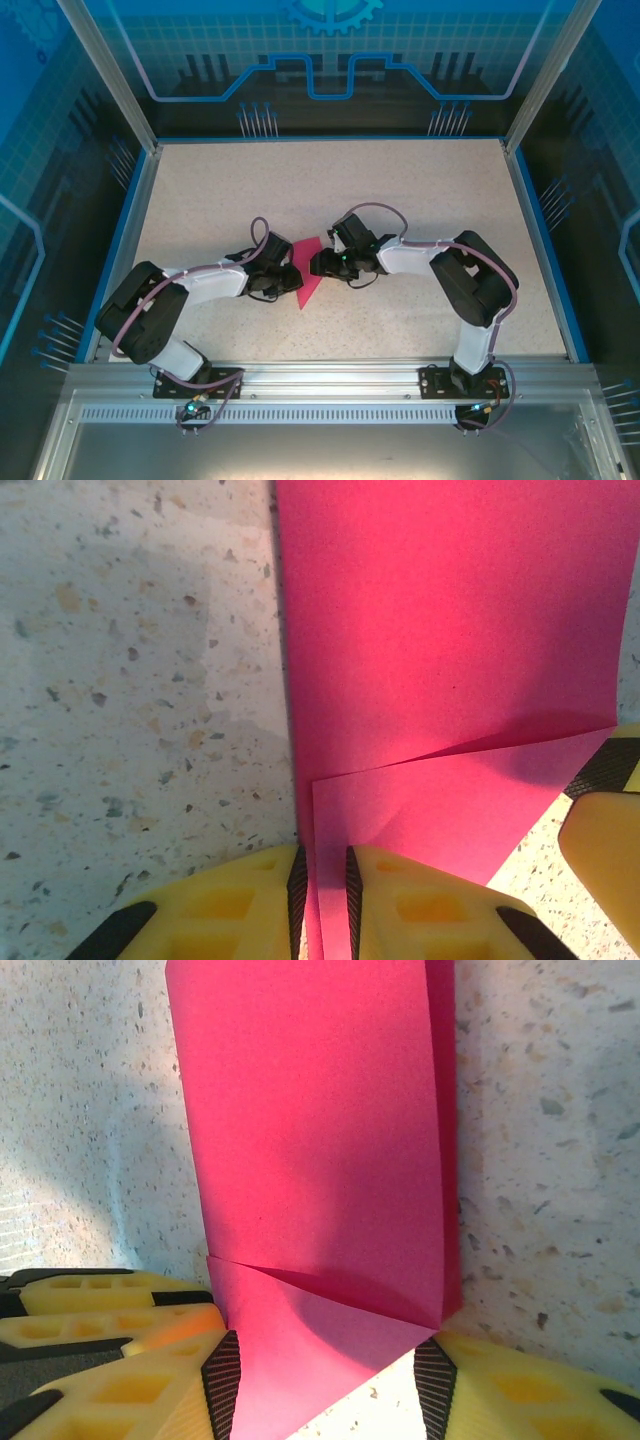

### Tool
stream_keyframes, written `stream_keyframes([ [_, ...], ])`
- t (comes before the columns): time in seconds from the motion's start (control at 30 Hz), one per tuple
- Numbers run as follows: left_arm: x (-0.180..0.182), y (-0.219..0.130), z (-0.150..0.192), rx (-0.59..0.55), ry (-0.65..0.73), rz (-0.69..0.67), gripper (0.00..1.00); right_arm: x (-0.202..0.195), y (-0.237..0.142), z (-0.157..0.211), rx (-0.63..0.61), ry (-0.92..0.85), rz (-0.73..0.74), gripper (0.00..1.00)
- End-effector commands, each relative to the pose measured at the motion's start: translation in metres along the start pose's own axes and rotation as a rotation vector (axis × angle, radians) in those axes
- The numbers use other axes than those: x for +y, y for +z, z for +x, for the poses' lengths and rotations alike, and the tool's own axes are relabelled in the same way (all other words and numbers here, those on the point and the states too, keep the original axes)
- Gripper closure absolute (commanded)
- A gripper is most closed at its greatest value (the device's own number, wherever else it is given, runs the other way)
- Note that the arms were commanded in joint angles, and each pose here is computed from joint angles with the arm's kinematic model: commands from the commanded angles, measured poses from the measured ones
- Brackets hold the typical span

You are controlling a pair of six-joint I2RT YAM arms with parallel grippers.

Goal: Fold a paper plane with a square sheet of paper (pick it up from the middle)
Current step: Fourth fold the wing at the center of the table.

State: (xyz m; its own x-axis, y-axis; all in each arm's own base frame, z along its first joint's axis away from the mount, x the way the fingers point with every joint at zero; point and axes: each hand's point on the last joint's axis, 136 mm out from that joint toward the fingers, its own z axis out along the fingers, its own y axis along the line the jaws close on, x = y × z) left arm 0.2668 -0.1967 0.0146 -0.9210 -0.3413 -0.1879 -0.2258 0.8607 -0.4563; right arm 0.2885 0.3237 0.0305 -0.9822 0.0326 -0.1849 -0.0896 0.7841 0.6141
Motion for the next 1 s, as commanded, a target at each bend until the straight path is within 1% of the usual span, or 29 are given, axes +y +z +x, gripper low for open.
stream_keyframes([
  [0.0, 0.014, 0.002, 0.000, -0.002, -0.016, -0.066, 0.80, 0.016, 0.007, 0.005, 0.033, -0.004, -0.061, 0.50],
  [0.17, 0.014, 0.001, -0.001, -0.007, -0.017, -0.064, 0.80, 0.021, 0.011, 0.007, 0.047, -0.004, -0.104, 0.55],
  [0.4, 0.013, -0.002, -0.001, -0.011, -0.016, -0.059, 0.80, 0.014, 0.018, 0.012, 0.067, -0.010, -0.092, 0.66],
  [0.47, 0.012, -0.004, -0.002, -0.014, -0.014, -0.055, 0.80, 0.011, 0.020, 0.012, 0.070, -0.009, -0.083, 0.72],
  [0.53, 0.009, -0.008, -0.003, -0.019, -0.013, -0.048, 0.80, 0.009, 0.020, 0.011, 0.063, -0.007, -0.071, 0.82],
  [0.6, 0.006, -0.013, -0.004, -0.025, -0.007, -0.035, 0.78, 0.007, 0.017, 0.008, 0.044, -0.004, -0.050, 0.91],
  [0.7, 0.000, -0.022, -0.006, -0.039, 0.010, -0.011, 0.74, 0.003, 0.005, 0.002, -0.015, 0.002, -0.006, 0.98],
  [0.8, -0.007, -0.033, -0.008, -0.059, 0.033, 0.019, 0.68, -0.003, -0.016, -0.005, -0.095, 0.009, 0.059, 1.00],
  [0.97, -0.019, -0.049, -0.012, -0.100, 0.072, 0.083, 0.56, -0.021, -0.048, -0.002, -0.174, 0.060, 0.175, 1.00],
])
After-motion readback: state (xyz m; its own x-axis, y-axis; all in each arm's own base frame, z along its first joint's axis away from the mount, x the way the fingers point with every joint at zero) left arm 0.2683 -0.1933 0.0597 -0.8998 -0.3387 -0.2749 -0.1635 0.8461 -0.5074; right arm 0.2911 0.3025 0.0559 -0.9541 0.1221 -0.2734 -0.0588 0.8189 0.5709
